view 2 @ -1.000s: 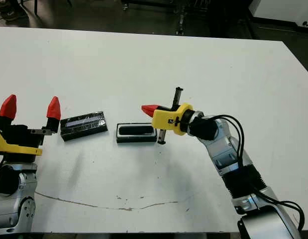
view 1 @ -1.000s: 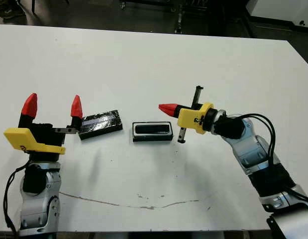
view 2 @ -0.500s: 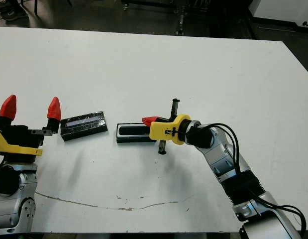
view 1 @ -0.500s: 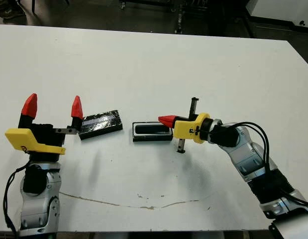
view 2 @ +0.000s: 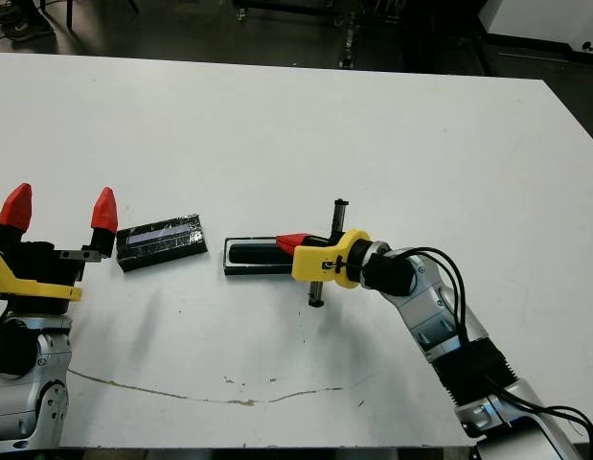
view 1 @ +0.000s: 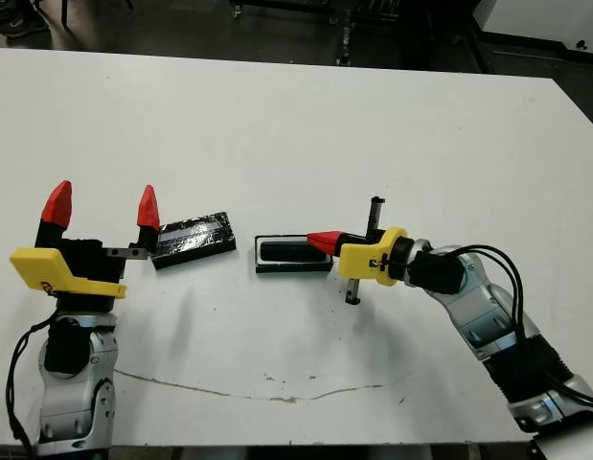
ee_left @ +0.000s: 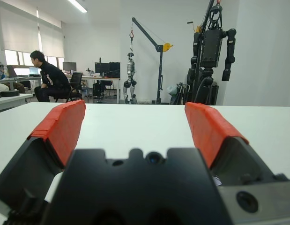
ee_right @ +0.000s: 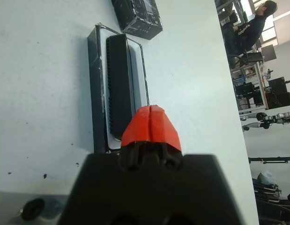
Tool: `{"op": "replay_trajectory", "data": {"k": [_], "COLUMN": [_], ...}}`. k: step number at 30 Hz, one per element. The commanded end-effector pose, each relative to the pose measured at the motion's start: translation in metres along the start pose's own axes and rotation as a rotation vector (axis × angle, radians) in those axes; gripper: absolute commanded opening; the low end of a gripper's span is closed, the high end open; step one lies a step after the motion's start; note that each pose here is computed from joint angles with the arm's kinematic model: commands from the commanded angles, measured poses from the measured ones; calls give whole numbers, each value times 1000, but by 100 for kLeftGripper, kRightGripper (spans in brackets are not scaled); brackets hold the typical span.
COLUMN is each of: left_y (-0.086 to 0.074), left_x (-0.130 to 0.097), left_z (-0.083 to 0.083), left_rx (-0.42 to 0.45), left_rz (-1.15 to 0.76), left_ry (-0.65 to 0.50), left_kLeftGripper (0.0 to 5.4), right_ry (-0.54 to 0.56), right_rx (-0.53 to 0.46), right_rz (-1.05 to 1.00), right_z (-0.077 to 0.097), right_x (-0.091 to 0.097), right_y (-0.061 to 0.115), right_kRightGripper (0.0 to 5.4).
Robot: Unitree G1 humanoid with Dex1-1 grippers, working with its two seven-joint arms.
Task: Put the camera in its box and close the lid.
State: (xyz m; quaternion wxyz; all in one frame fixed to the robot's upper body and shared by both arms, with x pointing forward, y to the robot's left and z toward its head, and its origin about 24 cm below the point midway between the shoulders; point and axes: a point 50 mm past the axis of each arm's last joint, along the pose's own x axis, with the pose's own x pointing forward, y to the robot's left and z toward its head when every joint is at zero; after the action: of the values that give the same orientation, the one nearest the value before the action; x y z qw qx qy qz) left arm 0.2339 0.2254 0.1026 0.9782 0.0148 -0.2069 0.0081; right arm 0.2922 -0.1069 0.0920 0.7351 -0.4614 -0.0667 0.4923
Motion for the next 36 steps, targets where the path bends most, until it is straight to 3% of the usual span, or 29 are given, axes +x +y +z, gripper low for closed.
{"op": "replay_trajectory", "data": {"k": [1,36], "left_y": [0,-2], "left_x": [-2,0], "left_z": [-3,-1], "left_rx": [3,-11], "left_rz": [-3,-7], "left_ry": [13,11], "left_kLeftGripper": [540,540], "right_ry": [24,39], "right_rx": [29,44], "right_rz": [53,76], "right_z": [-8,-11], "right_x": [-3,-21], "right_y": [16,23], "right_kRightGripper": [1,1]}}
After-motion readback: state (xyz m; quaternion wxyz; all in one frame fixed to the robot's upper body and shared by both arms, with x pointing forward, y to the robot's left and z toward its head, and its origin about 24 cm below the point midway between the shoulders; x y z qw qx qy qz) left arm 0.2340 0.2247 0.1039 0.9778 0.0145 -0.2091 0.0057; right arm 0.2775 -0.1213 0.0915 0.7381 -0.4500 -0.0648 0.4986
